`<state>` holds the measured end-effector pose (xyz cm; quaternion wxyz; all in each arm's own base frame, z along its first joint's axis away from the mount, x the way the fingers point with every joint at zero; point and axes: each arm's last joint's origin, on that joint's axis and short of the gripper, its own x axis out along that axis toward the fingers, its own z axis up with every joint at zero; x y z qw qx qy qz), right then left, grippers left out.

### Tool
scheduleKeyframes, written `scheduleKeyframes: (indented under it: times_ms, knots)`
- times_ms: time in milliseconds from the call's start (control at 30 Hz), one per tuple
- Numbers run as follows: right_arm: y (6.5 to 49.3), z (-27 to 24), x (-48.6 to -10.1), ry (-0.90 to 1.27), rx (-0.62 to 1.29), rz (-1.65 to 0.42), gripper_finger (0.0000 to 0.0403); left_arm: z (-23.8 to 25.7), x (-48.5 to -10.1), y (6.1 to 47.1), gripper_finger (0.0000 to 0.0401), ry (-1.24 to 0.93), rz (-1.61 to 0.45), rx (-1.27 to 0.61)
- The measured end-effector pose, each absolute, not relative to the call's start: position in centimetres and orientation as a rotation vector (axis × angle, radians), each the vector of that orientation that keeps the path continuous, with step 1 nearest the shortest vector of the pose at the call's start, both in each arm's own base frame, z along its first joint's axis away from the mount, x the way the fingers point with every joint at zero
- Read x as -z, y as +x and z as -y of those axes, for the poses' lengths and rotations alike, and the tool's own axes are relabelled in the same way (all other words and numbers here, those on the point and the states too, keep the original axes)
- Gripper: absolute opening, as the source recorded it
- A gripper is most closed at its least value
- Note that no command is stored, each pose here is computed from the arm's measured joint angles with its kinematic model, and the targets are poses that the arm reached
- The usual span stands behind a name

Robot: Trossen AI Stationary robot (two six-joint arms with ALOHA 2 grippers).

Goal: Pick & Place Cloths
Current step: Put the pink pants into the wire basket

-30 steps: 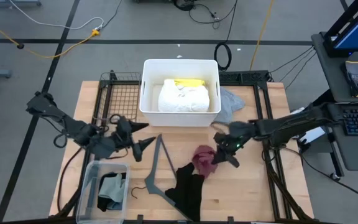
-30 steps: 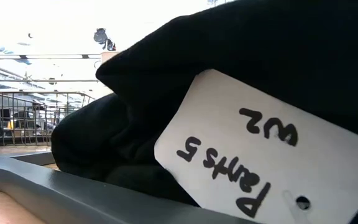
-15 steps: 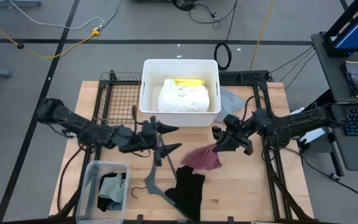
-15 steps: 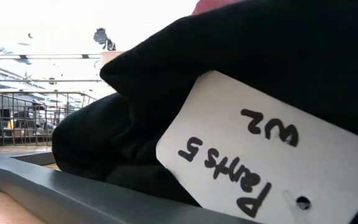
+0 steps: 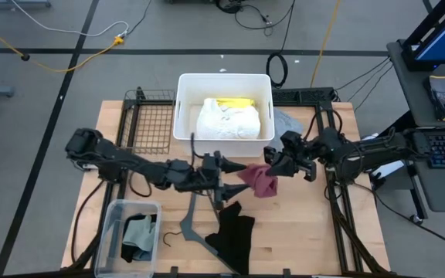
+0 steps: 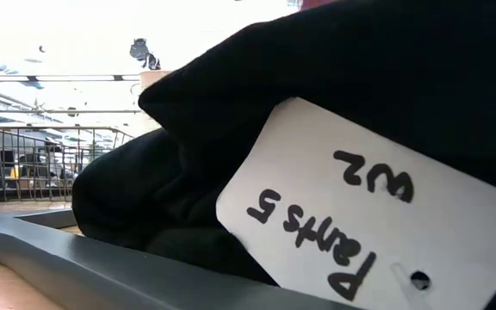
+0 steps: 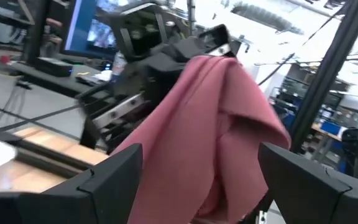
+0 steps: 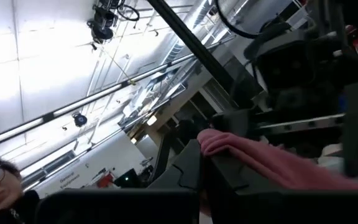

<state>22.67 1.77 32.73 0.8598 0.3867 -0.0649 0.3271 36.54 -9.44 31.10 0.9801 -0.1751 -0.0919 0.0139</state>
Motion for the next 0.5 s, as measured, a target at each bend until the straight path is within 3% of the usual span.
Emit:
scheduleKeyframes:
  times_ms: [500]
  knots:
    - [22.5, -1.8, -32.9, 0.783, -0.720, 0.147, 0.0000, 10.5, -32.3, 42.2, 0.0324, -0.427, 0.150, 0.211]
